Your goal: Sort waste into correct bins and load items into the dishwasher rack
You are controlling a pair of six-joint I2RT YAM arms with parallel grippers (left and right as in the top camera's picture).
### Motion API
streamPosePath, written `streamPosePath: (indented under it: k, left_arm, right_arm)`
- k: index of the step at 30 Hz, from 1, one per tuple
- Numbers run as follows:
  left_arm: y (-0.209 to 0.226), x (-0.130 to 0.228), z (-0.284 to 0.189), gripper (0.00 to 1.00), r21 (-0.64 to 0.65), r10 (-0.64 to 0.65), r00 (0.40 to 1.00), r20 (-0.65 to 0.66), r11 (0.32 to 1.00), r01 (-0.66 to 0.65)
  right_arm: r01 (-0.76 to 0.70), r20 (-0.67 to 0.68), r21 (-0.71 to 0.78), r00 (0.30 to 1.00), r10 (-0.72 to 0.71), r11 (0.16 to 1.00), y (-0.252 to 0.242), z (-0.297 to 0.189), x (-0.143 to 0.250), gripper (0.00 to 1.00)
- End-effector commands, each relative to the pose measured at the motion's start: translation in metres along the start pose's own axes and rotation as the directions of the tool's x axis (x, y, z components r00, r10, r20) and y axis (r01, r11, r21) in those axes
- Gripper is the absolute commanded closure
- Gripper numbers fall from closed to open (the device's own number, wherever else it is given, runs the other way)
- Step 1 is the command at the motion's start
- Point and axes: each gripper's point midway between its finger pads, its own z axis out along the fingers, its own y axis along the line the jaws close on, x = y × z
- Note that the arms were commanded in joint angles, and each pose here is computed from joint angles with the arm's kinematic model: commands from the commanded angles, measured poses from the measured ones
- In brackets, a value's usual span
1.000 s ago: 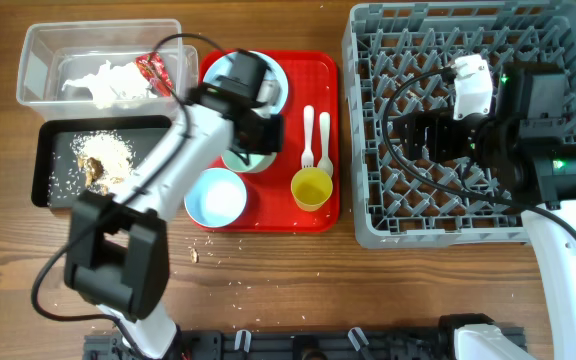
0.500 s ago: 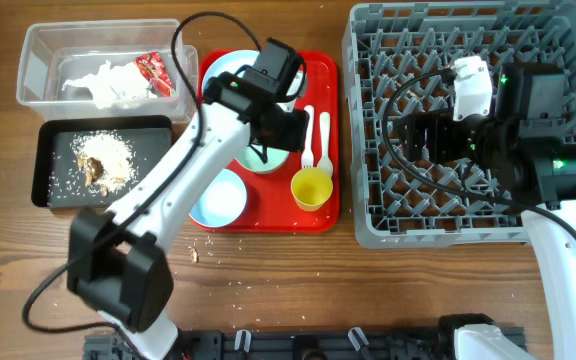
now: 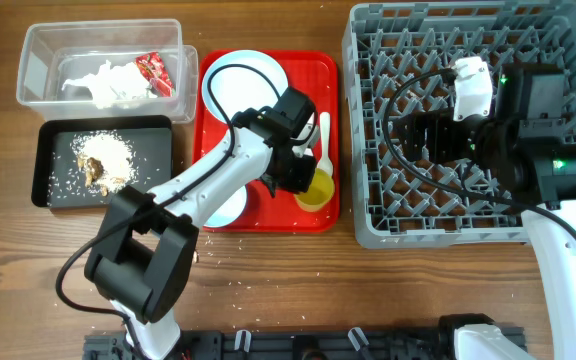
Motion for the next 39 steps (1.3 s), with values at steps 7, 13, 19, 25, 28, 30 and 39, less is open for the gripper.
streamPosePath:
  k: [7,13,19,25,28,30,39]
  left_arm:
    - [-0.015,-0.033,-0.108,0.96,0.579,-0.245,0.968,0.049,0.797,0.173]
    - [-0.025,-0.036,-0.189,0.96,0.891,-0.233,0.972,0.039,0.448,0.071]
    - [-0.052,-0.029,-0.195,0.96,0.920,-0.153,0.987,0.039,0.390,0.024]
    - [-0.053,-0.031,-0.196,0.96,0.919,-0.139,0.988,0.070,0.394,-0.009]
    - [-0.053,-0.032,-0.196,0.96,0.918,-0.135,0.987,0.085,0.395,-0.025]
    - [-0.050,-0.034,-0.197,0.96,0.917,-0.143,0.985,0.093,0.397,-0.028]
    - [-0.037,-0.040,-0.201,0.96,0.915,-0.173,0.979,0.111,0.402,-0.032]
  right_arm:
    - [-0.027,0.020,-0.324,0.999,0.035,0.946,0.054,-0.007,-0.007,0.00]
    - [0.039,0.078,-0.682,0.997,0.019,0.730,0.105,-0.008,-0.015,0.00]
    - [0.035,0.020,-0.823,0.999,-0.032,0.567,0.149,0.023,-0.013,0.00]
    - [0.042,0.007,-0.853,0.998,-0.070,0.521,0.176,0.024,-0.007,0.19]
    - [0.036,0.000,-0.839,0.998,-0.066,0.543,0.173,0.028,-0.007,0.19]
    - [0.026,-0.008,-0.812,0.998,-0.057,0.583,0.167,0.035,-0.007,0.16]
    - [0.001,0.001,-0.785,1.000,0.000,0.620,0.143,0.036,-0.018,0.18]
